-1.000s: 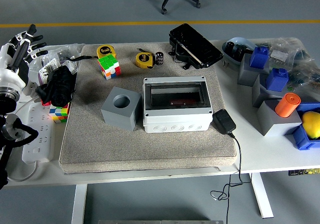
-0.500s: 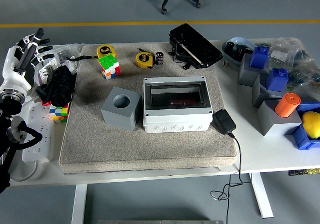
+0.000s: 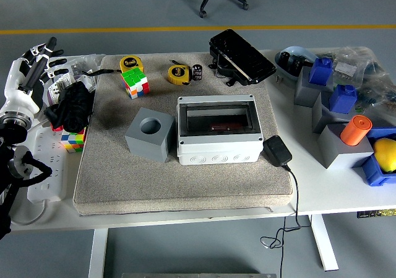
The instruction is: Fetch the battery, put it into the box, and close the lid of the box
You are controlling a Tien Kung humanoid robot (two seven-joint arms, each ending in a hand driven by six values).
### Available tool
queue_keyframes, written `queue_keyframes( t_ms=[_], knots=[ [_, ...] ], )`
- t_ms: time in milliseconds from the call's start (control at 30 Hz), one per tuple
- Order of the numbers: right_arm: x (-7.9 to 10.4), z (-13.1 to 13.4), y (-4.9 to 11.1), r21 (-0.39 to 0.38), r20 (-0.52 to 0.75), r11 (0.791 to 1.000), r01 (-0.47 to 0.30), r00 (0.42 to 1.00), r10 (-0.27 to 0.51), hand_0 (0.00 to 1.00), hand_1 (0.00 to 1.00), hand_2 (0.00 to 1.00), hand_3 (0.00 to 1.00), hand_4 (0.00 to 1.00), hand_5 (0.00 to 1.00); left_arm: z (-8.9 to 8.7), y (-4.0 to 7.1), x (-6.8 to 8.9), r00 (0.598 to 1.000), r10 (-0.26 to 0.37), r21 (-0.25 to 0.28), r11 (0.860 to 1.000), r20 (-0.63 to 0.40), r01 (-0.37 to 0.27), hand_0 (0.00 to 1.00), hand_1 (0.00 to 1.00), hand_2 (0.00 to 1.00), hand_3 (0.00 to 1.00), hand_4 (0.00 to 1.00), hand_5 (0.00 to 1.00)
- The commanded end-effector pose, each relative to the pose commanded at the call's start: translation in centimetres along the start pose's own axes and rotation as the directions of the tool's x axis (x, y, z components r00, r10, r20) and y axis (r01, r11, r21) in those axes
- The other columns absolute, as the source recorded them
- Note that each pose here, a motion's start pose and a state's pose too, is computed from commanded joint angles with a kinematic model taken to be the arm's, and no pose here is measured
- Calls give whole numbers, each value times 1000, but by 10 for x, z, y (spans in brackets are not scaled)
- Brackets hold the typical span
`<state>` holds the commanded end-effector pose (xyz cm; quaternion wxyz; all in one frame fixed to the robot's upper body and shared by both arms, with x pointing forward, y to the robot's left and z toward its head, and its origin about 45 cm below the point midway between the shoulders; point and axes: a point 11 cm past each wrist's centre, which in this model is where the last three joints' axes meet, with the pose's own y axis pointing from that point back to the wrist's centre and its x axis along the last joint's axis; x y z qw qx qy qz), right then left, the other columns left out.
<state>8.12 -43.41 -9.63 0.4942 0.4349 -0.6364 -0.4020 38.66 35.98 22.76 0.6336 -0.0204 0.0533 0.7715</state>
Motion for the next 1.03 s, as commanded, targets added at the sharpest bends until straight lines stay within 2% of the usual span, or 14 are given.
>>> queue_keyframes(
  t_ms=[667,1033],
  knots=[
    [4,4,0,-10,-43,1000,-6,999,5,579,643,668,584,943,486,-2,2,1,1000,2,4,1000,6,-2,443,564,597,619,998,535],
    [3,-5,0,7,-14,1000,-4,1000,4,576,643,668,584,943,485,7,-2,-4,1000,-5,-19,1000,-2,5,442,564,597,618,998,534]
  ],
)
